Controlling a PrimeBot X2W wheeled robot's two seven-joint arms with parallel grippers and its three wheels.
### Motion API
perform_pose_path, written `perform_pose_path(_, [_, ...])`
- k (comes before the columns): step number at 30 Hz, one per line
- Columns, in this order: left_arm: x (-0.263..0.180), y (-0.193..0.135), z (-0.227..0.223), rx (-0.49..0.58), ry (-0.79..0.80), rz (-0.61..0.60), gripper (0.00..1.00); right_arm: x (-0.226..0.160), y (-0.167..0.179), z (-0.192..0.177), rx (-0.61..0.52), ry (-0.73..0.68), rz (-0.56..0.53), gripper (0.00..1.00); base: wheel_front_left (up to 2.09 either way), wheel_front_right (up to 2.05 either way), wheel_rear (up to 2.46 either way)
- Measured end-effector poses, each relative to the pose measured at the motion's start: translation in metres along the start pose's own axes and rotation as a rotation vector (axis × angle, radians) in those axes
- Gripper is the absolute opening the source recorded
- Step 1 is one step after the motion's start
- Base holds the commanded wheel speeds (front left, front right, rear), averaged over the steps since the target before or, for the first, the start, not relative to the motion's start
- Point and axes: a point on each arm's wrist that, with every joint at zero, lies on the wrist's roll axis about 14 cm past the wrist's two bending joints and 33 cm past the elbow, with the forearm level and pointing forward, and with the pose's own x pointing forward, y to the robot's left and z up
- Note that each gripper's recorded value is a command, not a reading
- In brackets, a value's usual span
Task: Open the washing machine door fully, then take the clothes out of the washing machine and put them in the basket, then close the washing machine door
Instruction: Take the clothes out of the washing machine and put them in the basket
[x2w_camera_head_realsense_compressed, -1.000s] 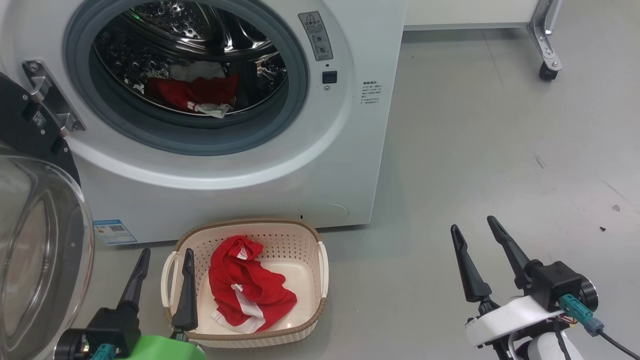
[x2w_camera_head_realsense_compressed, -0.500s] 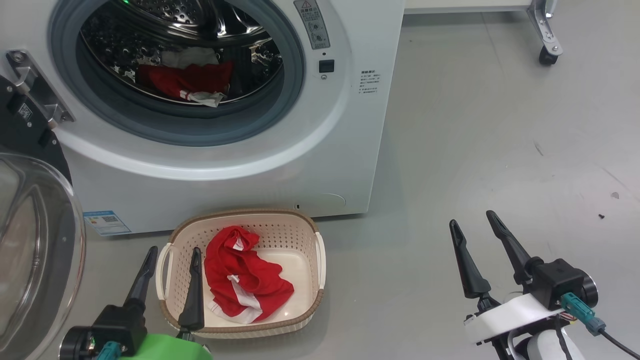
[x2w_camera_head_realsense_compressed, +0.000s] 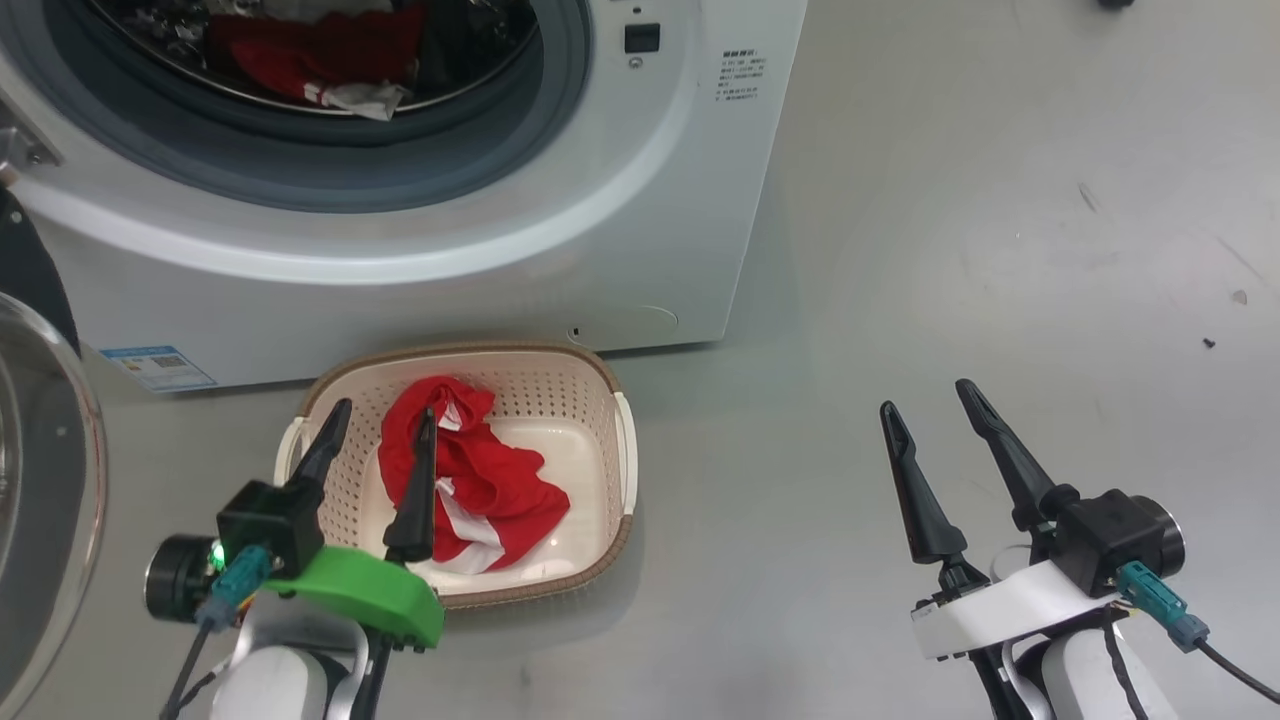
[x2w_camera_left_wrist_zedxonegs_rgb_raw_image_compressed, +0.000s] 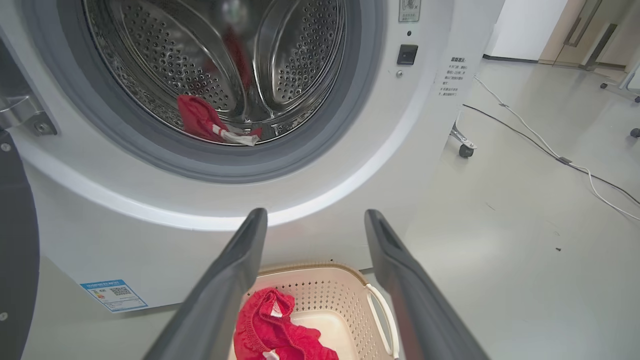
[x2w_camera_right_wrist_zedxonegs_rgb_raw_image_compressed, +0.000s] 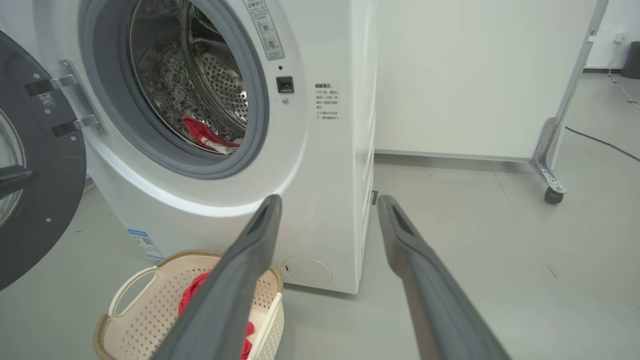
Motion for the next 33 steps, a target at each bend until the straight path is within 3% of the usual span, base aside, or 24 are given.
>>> perform_pose_path(14, [0.098,0.006,-0.023,-0.028,0.161,-0.048,1.00,0.026,-0.020,-0.024,0.024,0.050,-0.041,1.00,0.00,0.00,0.00])
perform_pose_path(26, [0.199,0.050,-0.009,0.093,0.220,-0.022,1.00,0.053,-0.034,-0.041,0.110,0.065,-0.066,1.00,0.00,0.00,0.00])
perform_pose_path(33, [0.246,0.053,-0.009,0.167,0.232,-0.036,1.00,0.058,-0.051,-0.055,0.138,0.092,-0.116,1.00,0.00,0.00,0.00])
